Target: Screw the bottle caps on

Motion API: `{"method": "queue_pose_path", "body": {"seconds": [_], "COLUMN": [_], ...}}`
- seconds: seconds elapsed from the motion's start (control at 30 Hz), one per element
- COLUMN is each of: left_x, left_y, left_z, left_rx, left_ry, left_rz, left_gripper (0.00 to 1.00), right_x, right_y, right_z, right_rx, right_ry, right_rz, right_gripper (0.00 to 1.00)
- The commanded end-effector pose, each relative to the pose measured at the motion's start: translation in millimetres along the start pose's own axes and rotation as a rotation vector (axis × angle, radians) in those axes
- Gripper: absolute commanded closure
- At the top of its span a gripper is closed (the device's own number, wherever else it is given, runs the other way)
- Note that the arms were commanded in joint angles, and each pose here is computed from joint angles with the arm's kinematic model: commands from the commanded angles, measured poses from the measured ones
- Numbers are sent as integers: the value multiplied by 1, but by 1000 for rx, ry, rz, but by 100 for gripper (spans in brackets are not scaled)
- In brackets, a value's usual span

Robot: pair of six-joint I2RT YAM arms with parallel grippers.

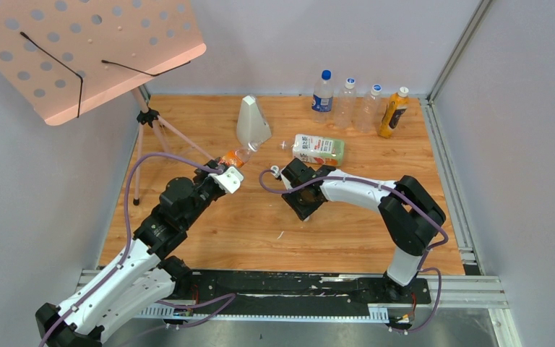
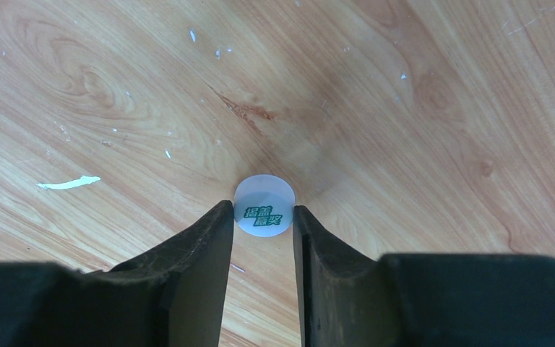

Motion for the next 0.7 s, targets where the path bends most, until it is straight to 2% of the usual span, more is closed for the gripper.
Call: {"method": "queue_pose_path", "body": {"seconds": [0.0,0.17,0.37,0.67], "left_x": [12,12,13,13], "left_y": [5,5,4,5], "left_z": [2,2,2,2], "left_rx": [25,23,17,18], "left_ry": [-56,-58,-61,-60], "left_rz": [27,29,29,31], "left_gripper": [100,100,100,100], "right_x": [5,3,2,1], "right_y": [4,4,5,2], "right_z": [2,0,-1,-6], "right_rx": [8,9,11,-36], "right_ry": [-31,-17,-5,18], "right_rz": [35,31,28,40], "right_gripper": [68,72,61,60]}}
Point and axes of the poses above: each gripper's point midway between its finger pads, its own z axis back along the fingers, its own y axis along the line the jaws close on, x = y × z, the point moved 5 cm from there along z, back along the fingers, and after that the axes turned 8 degrees about z, right-handed, at the moved point
